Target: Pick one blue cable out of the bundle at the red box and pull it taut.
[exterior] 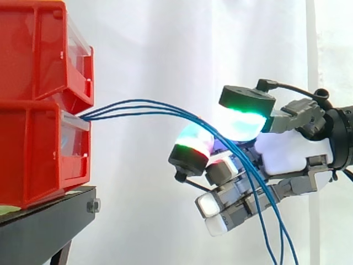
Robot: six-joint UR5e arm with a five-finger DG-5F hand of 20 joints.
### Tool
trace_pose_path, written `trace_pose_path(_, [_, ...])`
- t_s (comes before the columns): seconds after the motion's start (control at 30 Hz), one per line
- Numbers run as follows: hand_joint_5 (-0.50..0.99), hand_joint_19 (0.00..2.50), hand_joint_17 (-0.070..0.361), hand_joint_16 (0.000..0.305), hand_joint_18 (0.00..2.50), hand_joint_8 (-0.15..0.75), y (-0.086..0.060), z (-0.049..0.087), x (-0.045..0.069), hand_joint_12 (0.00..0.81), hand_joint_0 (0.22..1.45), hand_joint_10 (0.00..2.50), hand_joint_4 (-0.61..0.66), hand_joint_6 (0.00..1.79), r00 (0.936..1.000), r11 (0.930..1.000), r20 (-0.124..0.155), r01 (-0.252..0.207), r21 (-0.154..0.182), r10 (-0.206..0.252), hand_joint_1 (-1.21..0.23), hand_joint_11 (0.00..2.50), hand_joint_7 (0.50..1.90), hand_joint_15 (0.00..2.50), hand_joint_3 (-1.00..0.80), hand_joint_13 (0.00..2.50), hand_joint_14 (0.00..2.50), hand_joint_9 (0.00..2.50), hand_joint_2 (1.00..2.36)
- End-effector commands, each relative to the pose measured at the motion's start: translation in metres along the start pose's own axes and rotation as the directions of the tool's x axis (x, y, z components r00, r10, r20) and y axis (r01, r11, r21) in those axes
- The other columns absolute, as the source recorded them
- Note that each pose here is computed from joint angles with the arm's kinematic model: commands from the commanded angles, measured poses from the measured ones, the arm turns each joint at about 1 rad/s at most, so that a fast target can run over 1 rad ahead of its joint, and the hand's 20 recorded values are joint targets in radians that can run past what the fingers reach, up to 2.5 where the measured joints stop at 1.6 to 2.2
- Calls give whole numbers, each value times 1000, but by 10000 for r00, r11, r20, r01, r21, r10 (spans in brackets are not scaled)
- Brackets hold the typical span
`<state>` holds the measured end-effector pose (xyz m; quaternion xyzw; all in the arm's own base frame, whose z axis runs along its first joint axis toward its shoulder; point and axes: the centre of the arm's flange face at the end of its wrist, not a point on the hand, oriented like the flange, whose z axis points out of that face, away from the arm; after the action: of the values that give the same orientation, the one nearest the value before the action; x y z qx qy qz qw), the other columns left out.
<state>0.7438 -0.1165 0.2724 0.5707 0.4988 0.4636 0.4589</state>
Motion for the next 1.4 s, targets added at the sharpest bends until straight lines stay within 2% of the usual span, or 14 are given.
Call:
trace_pose_path(0.0, [-182,315,112,50,568,327,1,0,0,330,698,19,161,870,10000,10000,17,-8,-15,8,-960,1024,943,509,-500,821,21,960,1000])
trace_pose_path(0.2, [-171,372,116,51,564,346,1,0,0,340,557,17,176,850,10000,10000,17,-8,-15,8,-829,1021,935,515,-500,824,21,973,1000])
trace_pose_path(0.33, [-155,393,118,52,589,357,1,0,0,349,536,18,173,836,10000,10000,17,-8,-15,8,-728,1014,965,522,-500,848,19,1009,1000])
trace_pose_path(0.4, [-150,403,114,51,586,353,2,0,0,346,563,18,173,831,10000,10000,16,-10,-31,10,-697,1007,999,527,-500,855,19,1020,1000])
trace_pose_path(0.6, [-154,397,111,50,596,349,1,0,0,340,624,18,148,844,10000,10000,17,-8,-15,8,-765,1025,1071,529,-381,859,19,1024,1009])
trace_pose_path(0.87, [-169,395,112,50,603,344,2,0,0,341,637,18,127,876,10000,10000,16,6,-31,-6,-811,1029,990,527,-325,856,19,1002,1012])
trace_pose_path(1.37, [-190,367,113,50,606,335,2,0,0,339,668,16,30,902,10000,10000,31,-10,-32,10,-881,1030,1041,518,-121,830,19,959,1022])
